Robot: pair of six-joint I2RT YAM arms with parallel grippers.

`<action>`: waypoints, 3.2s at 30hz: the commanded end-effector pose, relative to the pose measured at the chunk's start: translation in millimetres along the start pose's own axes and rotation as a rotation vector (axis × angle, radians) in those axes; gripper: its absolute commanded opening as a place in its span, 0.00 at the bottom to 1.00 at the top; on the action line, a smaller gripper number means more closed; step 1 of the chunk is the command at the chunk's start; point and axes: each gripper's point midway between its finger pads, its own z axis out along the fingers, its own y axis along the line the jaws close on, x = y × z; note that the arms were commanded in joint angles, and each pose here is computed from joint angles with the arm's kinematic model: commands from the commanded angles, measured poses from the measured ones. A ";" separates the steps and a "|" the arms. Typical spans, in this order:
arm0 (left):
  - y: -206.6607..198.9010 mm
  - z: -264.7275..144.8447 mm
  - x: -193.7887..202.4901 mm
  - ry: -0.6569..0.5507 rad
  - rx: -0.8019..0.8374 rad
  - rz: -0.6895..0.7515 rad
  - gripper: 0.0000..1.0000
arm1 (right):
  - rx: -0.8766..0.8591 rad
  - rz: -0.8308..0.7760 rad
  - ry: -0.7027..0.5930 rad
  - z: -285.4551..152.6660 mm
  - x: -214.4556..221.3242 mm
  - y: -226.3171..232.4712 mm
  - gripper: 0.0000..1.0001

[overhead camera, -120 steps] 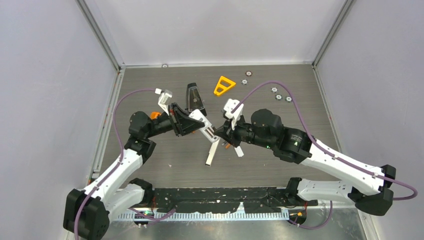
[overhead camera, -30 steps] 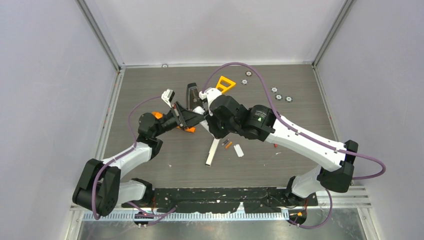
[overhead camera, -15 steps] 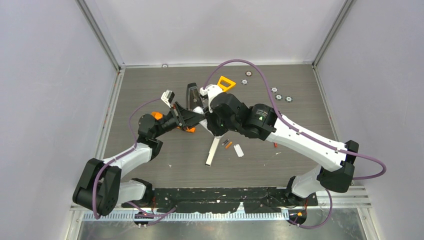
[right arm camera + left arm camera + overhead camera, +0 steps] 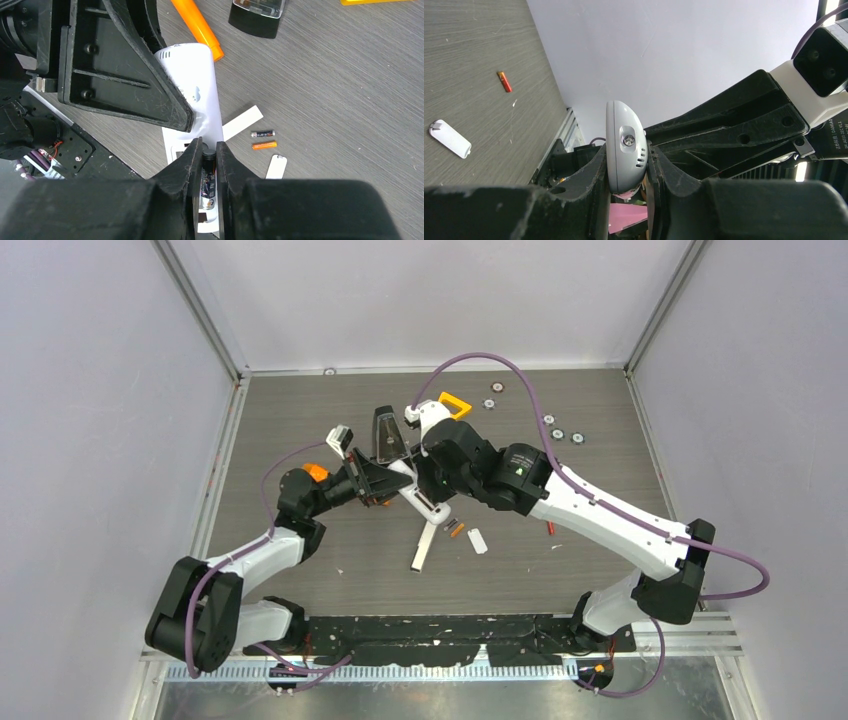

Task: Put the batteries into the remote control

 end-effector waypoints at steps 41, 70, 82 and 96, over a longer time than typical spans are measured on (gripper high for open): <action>-17.9 4.2 -1.9 0.022 0.102 -0.020 0.00 | -0.113 -0.019 0.119 9.7 23.2 13.5 0.31; -56.5 3.2 -19.5 -0.088 0.231 0.036 0.00 | -0.072 0.377 -0.253 -77.2 -37.8 -46.8 0.78; -110.9 -10.3 -42.6 -0.255 0.378 -0.015 0.00 | -0.327 0.487 -0.305 -87.1 -49.9 -11.4 0.93; -139.6 -20.6 -55.5 -0.361 0.423 -0.104 0.00 | -0.425 0.532 -0.449 -95.8 -88.1 -0.6 0.90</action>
